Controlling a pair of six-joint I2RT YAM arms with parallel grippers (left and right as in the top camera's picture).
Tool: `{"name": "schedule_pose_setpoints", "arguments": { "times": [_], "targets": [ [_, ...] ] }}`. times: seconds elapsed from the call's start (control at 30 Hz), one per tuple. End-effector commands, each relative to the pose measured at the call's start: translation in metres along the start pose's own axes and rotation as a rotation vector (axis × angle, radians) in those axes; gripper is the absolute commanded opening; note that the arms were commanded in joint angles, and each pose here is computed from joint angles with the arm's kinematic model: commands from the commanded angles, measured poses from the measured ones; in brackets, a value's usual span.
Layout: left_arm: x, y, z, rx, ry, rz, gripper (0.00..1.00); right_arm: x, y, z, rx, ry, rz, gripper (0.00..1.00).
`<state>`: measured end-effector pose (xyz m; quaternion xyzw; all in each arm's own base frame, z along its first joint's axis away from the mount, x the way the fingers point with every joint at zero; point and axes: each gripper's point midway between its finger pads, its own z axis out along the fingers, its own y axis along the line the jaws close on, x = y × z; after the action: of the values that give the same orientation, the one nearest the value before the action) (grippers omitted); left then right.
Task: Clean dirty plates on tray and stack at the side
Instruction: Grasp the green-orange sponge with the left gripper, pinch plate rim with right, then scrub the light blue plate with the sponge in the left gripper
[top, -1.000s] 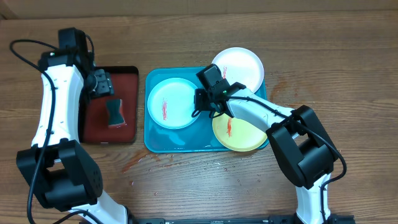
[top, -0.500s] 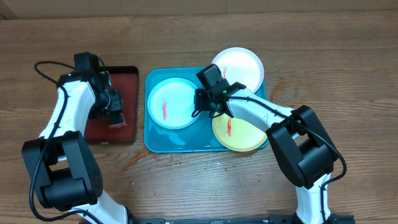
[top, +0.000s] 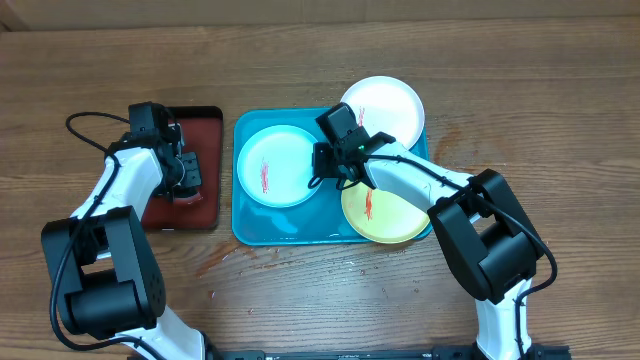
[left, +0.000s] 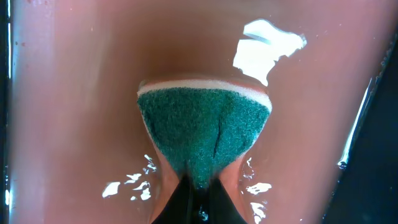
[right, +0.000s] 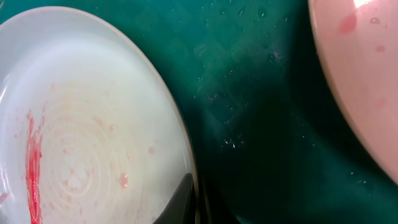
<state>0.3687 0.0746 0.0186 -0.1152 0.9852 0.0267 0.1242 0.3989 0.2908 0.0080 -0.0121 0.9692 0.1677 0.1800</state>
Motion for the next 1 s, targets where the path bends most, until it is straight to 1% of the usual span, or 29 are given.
{"name": "schedule_pose_setpoints", "arguments": {
  "times": [0.0, 0.1, 0.27, 0.4, 0.53, 0.73, 0.97],
  "targets": [
    [0.001, -0.006, 0.002, 0.019, 0.009, 0.0, 0.04, 0.015, -0.009, 0.014, 0.033, 0.048, -0.004, 0.04],
    [-0.006, -0.013, -0.01, 0.059, 0.02, 0.001, 0.04, 0.015, -0.01, 0.014, 0.034, 0.051, -0.003, 0.04],
    [-0.037, -0.025, -0.055, 0.131, -0.003, 0.015, 0.04, 0.016, -0.007, 0.013, -0.001, 0.073, 0.01, 0.04],
    [-0.06, -0.05, -0.102, 0.238, -0.041, 0.089, 0.04, 0.016, -0.007, 0.012, -0.048, 0.103, 0.032, 0.04],
    [-0.068, -0.087, -0.128, 0.322, -0.075, 0.175, 0.04, 0.019, -0.004, 0.01, -0.093, 0.137, 0.055, 0.04],
    [-0.05, -0.141, -0.118, 0.351, -0.03, 0.286, 0.04, 0.019, -0.004, 0.01, -0.096, 0.14, 0.056, 0.04],
    [-0.031, -0.164, -0.07, 0.233, 0.082, 0.266, 0.04, 0.019, -0.004, 0.01, -0.095, 0.14, 0.056, 0.04]
  ]
}}
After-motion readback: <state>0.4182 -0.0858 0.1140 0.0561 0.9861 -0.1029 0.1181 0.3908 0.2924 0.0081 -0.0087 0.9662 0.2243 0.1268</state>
